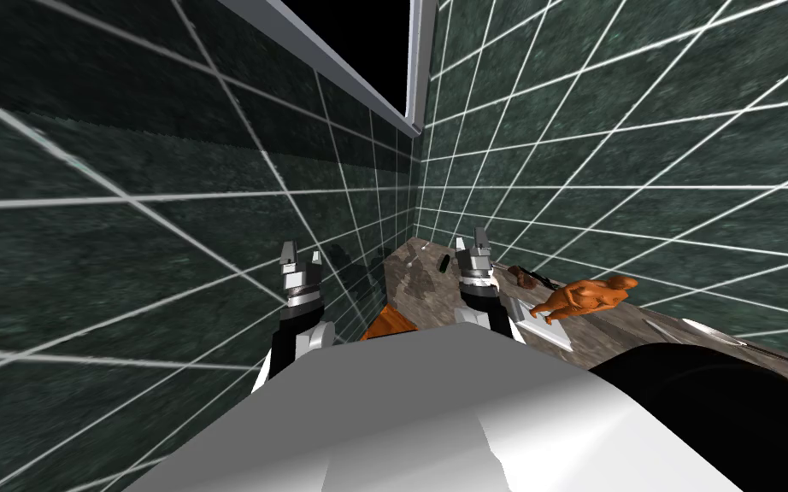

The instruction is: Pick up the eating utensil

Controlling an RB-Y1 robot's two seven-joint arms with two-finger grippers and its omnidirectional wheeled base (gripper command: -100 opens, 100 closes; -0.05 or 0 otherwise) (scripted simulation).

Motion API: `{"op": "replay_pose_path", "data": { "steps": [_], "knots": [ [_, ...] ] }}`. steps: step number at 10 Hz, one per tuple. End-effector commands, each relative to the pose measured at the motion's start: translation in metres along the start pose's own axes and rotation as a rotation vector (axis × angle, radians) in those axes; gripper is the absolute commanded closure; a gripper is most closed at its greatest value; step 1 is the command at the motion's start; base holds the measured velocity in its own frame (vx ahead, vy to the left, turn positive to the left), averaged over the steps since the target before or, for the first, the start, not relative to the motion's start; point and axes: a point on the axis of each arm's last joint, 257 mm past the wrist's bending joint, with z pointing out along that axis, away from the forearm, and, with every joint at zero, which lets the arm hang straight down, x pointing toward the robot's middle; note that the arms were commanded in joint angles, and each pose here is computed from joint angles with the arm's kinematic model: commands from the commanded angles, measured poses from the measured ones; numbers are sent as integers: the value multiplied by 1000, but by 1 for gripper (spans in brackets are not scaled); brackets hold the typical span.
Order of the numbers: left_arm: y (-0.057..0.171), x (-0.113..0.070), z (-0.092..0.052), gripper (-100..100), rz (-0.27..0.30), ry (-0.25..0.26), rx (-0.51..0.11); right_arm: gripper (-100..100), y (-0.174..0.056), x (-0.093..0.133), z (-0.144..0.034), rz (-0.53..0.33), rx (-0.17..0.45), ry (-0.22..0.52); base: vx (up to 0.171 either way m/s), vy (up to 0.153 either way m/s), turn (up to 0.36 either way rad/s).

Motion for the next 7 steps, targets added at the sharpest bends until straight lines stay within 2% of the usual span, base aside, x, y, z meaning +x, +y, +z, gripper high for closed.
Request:
{"op": "replay_pose_path", "data": {
  "steps": [1, 7],
  "knots": [
    [0, 0, 0, 0, 0, 0, 0, -100, -7, 1, 4, -8, -8, 22, 1, 7, 17],
    [0, 0, 0, 0, 0, 0, 0, -100, -37, -21, 29, -22, -37, -15, 4, 11, 24]
  ]
}}
